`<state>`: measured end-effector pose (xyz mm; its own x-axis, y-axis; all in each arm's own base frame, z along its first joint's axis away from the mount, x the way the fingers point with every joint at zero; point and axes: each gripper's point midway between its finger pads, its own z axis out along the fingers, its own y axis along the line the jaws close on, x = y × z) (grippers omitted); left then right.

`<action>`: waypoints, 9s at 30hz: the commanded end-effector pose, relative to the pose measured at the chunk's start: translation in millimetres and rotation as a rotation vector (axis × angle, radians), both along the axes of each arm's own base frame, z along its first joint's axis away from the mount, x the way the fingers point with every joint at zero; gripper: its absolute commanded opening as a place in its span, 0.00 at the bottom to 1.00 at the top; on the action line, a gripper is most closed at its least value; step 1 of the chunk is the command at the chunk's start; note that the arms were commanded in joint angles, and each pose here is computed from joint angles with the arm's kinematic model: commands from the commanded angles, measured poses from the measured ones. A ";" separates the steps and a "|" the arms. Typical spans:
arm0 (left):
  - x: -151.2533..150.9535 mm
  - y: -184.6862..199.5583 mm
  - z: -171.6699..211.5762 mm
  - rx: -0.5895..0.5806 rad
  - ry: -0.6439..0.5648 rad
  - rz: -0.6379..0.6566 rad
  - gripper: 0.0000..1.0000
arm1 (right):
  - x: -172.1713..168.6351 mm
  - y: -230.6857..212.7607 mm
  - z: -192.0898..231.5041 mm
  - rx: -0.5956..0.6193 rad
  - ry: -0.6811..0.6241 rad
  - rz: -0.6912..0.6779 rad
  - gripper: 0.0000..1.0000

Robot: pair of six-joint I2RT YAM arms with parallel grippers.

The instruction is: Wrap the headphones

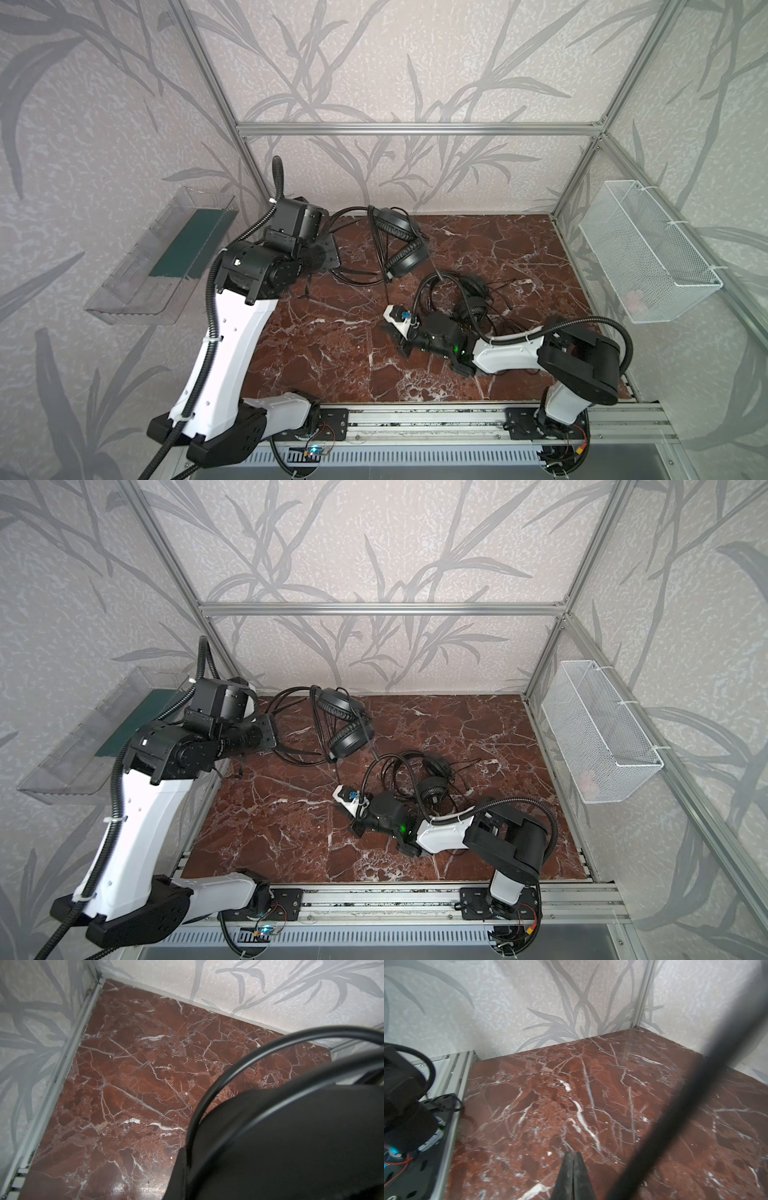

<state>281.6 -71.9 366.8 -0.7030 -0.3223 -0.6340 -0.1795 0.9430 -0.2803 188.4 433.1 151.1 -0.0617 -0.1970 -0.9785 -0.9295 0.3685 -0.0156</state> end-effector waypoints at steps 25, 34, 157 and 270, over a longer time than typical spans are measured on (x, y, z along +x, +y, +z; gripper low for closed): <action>36.7 27.3 -80.2 -0.019 0.050 0.161 0.00 | -28.2 -60.5 33.2 -0.660 -0.360 -0.026 0.00; 38.6 26.2 -91.2 -0.017 0.079 0.157 0.00 | -58.1 -57.2 57.5 -0.525 -0.306 0.089 0.00; -84.5 -48.4 -118.0 -0.041 0.098 -0.452 0.00 | 169.3 -84.9 122.0 -0.530 -0.522 -0.104 0.47; 189.1 19.5 -180.2 -0.334 0.201 0.046 0.56 | 112.7 -235.7 39.4 0.039 0.014 -0.876 0.99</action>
